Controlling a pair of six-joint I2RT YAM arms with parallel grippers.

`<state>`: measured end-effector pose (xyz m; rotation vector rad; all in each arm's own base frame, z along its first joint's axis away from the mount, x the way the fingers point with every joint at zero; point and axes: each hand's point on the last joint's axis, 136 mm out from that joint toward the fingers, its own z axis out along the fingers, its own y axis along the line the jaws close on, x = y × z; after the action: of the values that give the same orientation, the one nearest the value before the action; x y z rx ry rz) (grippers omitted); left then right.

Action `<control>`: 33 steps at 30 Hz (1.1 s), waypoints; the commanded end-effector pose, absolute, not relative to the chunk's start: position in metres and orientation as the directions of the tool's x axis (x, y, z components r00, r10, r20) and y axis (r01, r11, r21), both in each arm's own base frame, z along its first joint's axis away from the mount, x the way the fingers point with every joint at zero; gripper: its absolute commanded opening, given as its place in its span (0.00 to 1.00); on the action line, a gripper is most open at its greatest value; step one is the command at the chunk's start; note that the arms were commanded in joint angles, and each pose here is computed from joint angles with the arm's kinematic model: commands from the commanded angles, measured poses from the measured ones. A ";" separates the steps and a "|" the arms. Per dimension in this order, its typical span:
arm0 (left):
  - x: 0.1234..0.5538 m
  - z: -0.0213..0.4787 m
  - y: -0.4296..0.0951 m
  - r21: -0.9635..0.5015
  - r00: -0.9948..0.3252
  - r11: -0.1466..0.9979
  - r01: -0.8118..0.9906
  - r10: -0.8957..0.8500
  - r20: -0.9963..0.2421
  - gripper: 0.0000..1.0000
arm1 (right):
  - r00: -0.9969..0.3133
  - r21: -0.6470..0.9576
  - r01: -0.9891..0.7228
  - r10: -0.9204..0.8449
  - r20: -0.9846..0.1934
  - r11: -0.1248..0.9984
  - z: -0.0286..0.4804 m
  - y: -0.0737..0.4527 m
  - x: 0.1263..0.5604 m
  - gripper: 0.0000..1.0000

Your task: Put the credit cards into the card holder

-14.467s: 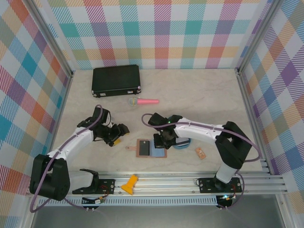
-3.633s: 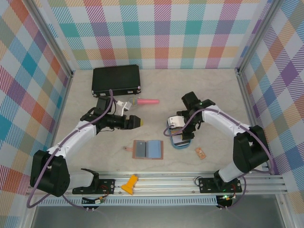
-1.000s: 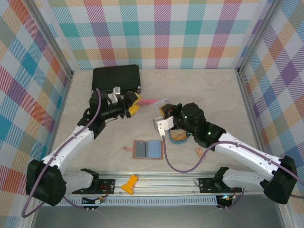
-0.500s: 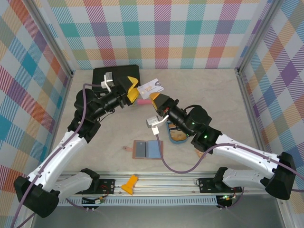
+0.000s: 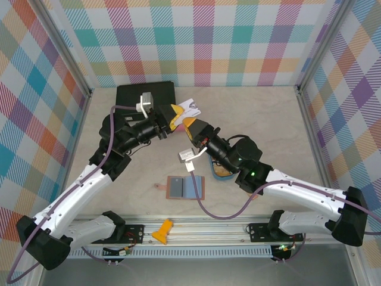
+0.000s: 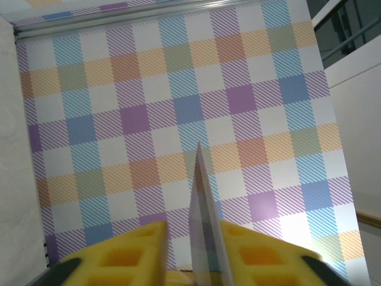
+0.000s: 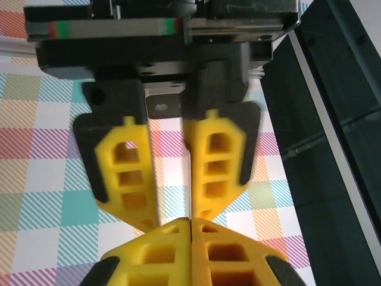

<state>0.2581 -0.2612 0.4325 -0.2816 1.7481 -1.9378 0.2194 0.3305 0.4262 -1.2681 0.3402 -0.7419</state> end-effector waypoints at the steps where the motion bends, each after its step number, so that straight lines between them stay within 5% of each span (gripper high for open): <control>1: 0.246 0.463 -0.261 -0.940 -0.833 -0.063 0.335 -0.486 -0.264 0.04 | 0.708 -0.928 0.324 -0.698 0.108 0.186 0.454 0.323 0.220 0.00; 2: 0.247 0.463 -0.259 -0.936 -0.821 -0.045 0.350 -0.496 -0.284 0.00 | 0.705 -0.934 0.304 -0.704 0.088 0.187 0.453 0.323 0.222 0.09; 4: 0.247 0.465 -0.257 -0.907 -0.783 0.016 0.422 -0.498 -0.373 0.00 | 0.718 -0.953 0.254 -0.692 0.070 0.167 0.439 0.323 0.222 0.62; 5: 0.246 0.464 -0.257 -0.888 -0.762 0.060 0.457 -0.489 -0.425 0.00 | 0.723 -0.960 0.224 -0.690 0.046 0.170 0.433 0.320 0.221 0.80; 7: 0.245 0.465 -0.258 -0.820 -0.702 0.148 0.553 -0.448 -0.554 0.00 | 0.729 -0.977 0.117 -0.684 -0.037 0.176 0.418 0.310 0.219 0.92; 12: 0.237 0.459 -0.262 -0.464 -0.409 0.320 0.826 -0.227 -0.884 0.00 | 0.678 -0.828 -0.494 -0.478 -0.558 0.266 0.386 0.274 0.168 0.93; 16: 0.228 0.435 -0.268 -0.198 -0.209 0.293 0.936 0.007 -0.978 0.00 | 0.485 -0.604 -0.754 -0.400 -0.778 0.260 0.375 0.260 0.146 0.93; 24: 0.209 0.396 -0.265 -0.077 -0.107 0.136 0.988 0.222 -0.969 0.00 | -0.009 -0.051 -0.966 -0.230 -0.973 0.254 0.401 0.248 0.155 0.83; 28: 0.201 0.382 -0.265 -0.131 -0.151 0.087 0.988 0.287 -0.946 0.00 | -0.253 0.206 -0.953 -0.214 -0.944 0.221 0.402 0.250 0.167 0.70; 33: 0.193 0.356 -0.264 -0.162 -0.167 0.045 0.986 0.340 -0.926 0.00 | -0.350 0.312 -0.934 -0.271 -0.897 0.175 0.379 0.261 0.171 0.62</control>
<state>0.2104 -0.2675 0.3673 1.2749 1.6302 -1.0922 0.1954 0.2568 0.3830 -1.1268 1.6692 0.9871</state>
